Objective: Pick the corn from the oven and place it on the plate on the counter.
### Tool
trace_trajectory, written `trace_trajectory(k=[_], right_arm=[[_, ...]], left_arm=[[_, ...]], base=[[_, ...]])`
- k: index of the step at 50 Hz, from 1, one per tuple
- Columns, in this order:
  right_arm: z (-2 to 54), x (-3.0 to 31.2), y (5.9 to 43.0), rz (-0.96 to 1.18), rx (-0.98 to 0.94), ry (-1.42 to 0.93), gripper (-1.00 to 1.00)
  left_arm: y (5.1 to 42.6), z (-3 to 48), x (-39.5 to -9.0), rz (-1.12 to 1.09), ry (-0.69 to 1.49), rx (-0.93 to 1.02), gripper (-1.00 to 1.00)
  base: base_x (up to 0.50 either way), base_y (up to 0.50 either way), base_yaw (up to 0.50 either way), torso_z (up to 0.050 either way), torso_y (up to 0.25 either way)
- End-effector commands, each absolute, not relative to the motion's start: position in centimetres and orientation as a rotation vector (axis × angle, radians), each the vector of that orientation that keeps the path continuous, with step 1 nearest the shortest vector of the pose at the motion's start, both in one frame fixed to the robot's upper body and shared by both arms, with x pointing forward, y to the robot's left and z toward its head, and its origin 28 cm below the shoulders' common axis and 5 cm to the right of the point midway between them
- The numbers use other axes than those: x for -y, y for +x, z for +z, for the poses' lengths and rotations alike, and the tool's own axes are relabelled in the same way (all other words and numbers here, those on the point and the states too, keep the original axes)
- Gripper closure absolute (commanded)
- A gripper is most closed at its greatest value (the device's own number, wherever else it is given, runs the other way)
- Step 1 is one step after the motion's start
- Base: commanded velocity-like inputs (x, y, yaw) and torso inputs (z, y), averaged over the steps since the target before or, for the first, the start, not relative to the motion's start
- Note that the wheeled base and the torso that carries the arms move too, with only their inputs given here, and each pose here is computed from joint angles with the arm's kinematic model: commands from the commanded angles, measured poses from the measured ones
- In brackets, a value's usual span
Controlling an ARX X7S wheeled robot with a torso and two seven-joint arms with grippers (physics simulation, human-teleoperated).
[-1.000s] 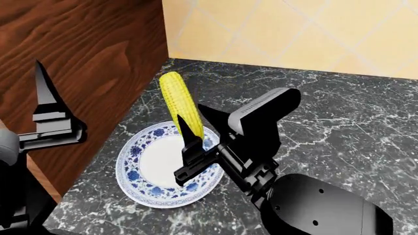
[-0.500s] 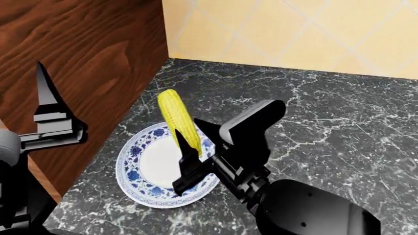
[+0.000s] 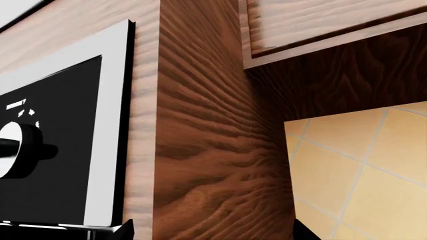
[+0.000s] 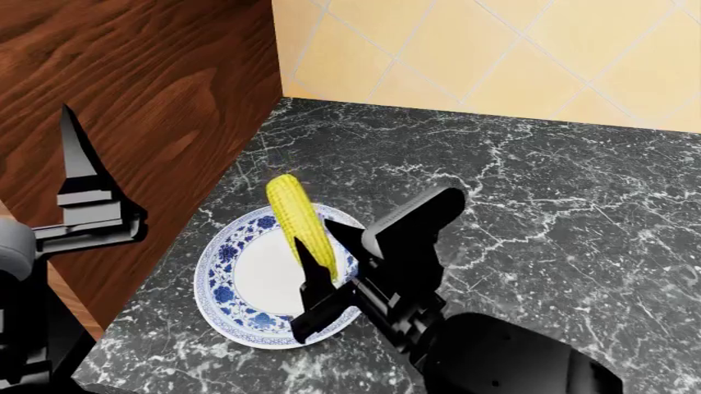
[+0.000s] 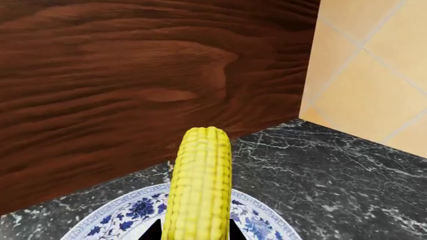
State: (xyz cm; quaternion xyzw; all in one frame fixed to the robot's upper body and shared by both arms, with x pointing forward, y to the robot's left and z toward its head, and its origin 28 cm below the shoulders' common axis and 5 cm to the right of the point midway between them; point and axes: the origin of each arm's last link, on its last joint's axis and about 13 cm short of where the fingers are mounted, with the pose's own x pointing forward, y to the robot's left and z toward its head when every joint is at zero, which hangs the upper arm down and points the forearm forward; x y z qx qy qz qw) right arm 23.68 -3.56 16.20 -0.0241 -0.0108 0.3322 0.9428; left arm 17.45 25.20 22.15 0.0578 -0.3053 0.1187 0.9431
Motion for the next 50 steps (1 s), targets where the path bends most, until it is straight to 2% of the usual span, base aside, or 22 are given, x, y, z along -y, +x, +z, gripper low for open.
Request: trace_trajectory(k=[1,28,50], right_arm=[[15.4,3.7,24.1,0.668,0.012,-0.072,1.0],[15.7,3.6,24.5,0.693,-0.041,-0.127,1.0],[17.6,3.6,25.6,0.794,-0.219,-0.143,1.0]], left_arm=[[17.4,22.1,-25.2,0.242,0.115,0.622,-1.0],[17.5,22.2,-25.1,0.238,0.118,0.627,-1.0],[17.5,21.9,-24.9,0.236,0.111,0.627,-1.0]], base=[[0.0,0.0,0.0,0.0,0.0],[0.0,0.0,0.0,0.0,0.0],[0.0,0.0,0.0,0.0,0.0]])
